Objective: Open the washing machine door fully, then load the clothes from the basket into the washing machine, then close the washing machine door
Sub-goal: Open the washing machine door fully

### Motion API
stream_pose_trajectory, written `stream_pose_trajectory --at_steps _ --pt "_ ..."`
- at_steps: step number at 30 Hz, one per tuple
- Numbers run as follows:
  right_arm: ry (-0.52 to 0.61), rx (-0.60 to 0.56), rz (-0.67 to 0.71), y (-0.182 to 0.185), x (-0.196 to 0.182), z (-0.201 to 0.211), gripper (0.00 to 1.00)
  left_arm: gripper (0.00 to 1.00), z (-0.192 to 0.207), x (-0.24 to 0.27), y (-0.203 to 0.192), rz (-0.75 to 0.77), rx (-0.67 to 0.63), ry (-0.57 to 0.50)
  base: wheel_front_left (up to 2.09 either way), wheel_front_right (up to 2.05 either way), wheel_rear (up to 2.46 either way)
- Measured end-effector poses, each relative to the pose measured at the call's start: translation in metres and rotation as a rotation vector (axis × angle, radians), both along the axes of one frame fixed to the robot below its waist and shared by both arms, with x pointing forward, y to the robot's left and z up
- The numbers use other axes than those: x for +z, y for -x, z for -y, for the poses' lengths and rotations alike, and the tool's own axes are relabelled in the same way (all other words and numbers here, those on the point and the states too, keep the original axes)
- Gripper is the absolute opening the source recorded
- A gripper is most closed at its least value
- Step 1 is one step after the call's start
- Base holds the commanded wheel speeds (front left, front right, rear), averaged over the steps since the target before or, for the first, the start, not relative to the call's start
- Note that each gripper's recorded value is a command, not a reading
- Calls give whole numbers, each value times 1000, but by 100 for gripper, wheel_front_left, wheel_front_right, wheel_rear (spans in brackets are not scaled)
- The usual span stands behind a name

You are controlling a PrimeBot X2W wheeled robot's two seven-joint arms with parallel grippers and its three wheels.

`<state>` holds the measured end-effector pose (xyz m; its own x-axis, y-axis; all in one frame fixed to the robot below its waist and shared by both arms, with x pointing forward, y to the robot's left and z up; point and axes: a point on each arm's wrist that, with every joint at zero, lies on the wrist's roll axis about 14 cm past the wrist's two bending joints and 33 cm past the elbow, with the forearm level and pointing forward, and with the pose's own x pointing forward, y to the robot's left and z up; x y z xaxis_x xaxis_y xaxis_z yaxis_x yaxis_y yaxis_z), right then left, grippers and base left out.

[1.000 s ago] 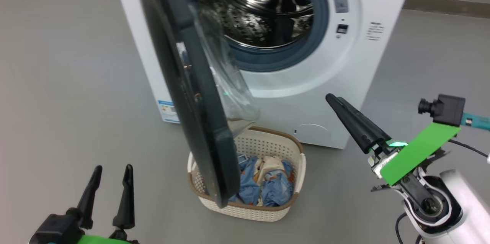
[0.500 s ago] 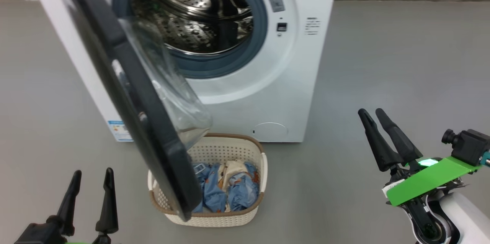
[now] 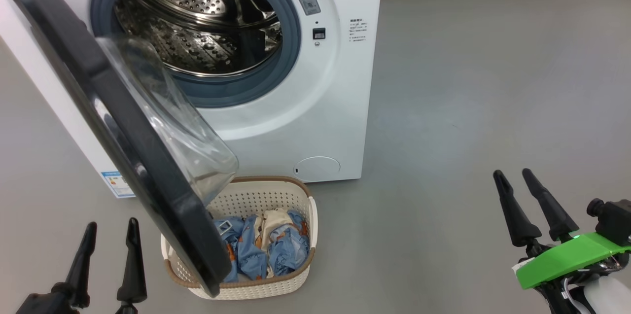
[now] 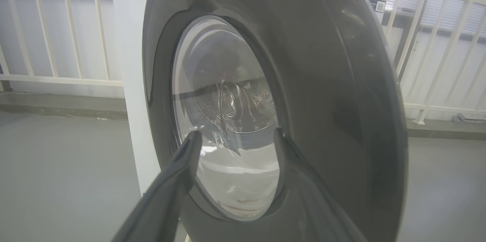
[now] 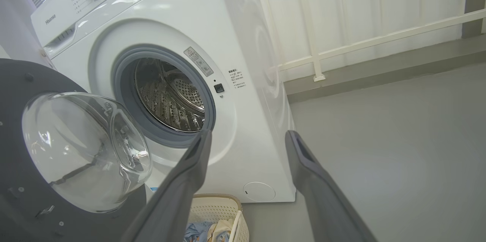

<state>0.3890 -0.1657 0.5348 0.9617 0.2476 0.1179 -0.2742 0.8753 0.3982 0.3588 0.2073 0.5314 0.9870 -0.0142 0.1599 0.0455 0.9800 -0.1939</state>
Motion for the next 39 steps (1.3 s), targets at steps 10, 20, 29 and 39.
stream_pose_trajectory --at_steps 10,20,29,39 --pt "101 -153 -26 9 -21 37 100 100 5 1 -5 2 -16 -1 0 0 0" --pt "158 -177 -9 8 -19 40 100 100 7 1 -4 4 -21 -1 0 0 0" --pt "171 -166 -13 6 -22 34 100 100 4 2 -1 6 -14 0 0 0 0" --pt "169 -162 -24 6 -26 32 100 100 4 2 0 5 -11 0 0 0 0"
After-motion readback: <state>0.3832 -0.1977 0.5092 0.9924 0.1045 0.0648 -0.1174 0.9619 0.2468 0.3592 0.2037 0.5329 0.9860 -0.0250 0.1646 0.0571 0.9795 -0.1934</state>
